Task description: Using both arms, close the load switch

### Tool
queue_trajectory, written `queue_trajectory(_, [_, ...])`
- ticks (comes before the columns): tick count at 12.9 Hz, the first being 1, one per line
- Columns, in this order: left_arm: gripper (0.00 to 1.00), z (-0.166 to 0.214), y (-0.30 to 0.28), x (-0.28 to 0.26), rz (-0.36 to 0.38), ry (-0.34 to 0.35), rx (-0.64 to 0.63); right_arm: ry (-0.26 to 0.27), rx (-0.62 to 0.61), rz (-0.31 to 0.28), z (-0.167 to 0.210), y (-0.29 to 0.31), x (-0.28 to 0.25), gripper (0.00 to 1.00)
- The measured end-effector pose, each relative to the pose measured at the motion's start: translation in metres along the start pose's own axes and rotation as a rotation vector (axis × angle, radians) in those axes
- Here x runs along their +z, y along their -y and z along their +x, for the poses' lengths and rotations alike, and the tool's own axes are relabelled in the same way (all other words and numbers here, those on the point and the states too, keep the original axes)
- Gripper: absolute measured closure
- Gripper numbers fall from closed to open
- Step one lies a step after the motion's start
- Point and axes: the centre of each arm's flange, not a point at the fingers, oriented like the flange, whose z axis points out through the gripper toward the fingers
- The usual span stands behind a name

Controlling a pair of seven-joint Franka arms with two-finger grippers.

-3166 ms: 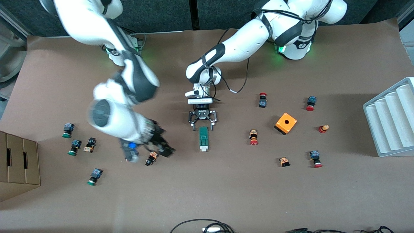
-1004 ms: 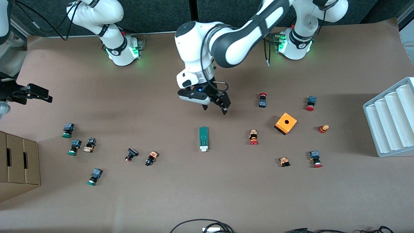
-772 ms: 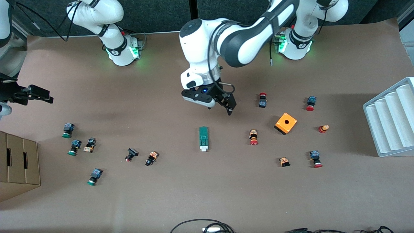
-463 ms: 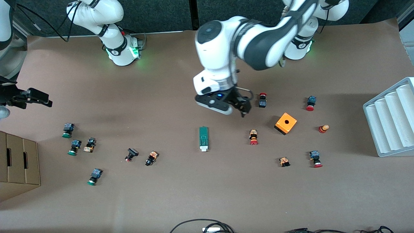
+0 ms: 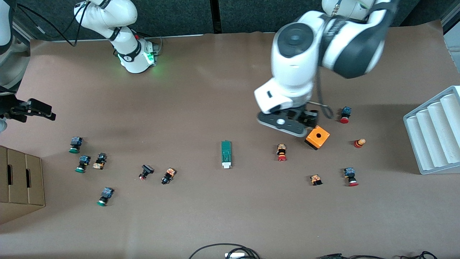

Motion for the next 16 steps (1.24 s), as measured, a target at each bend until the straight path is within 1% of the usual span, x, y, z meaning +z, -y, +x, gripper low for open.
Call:
queue_trajectory(2, [0.00,-0.004,0.030,-0.009,-0.056,0.010,-0.030,0.000,0.000,0.000,0.000,0.000,0.000,0.00])
queue_trajectory(4, [0.00,-0.015,0.072,-0.020,-0.103,0.012,-0.086,-0.001,-0.001,0.000,0.000,0.001,0.000,0.00])
queue_trajectory(8, [0.00,-0.060,0.164,-0.015,-0.147,0.059,-0.235,-0.001,-0.002,0.000,0.000,0.001,-0.001,0.00])
queue_trajectory(10, [0.00,-0.083,0.200,-0.003,-0.146,0.079,-0.269,-0.004,-0.006,0.000,0.000,0.004,-0.002,0.00])
queue_trajectory(13, [0.00,-0.112,0.237,0.019,-0.136,0.059,-0.348,-0.007,-0.001,-0.001,0.000,0.006,-0.004,0.00])
queue_trajectory(16, [0.00,-0.136,0.268,0.034,-0.138,0.073,-0.412,-0.007,0.000,0.000,0.000,0.005,-0.004,0.00])
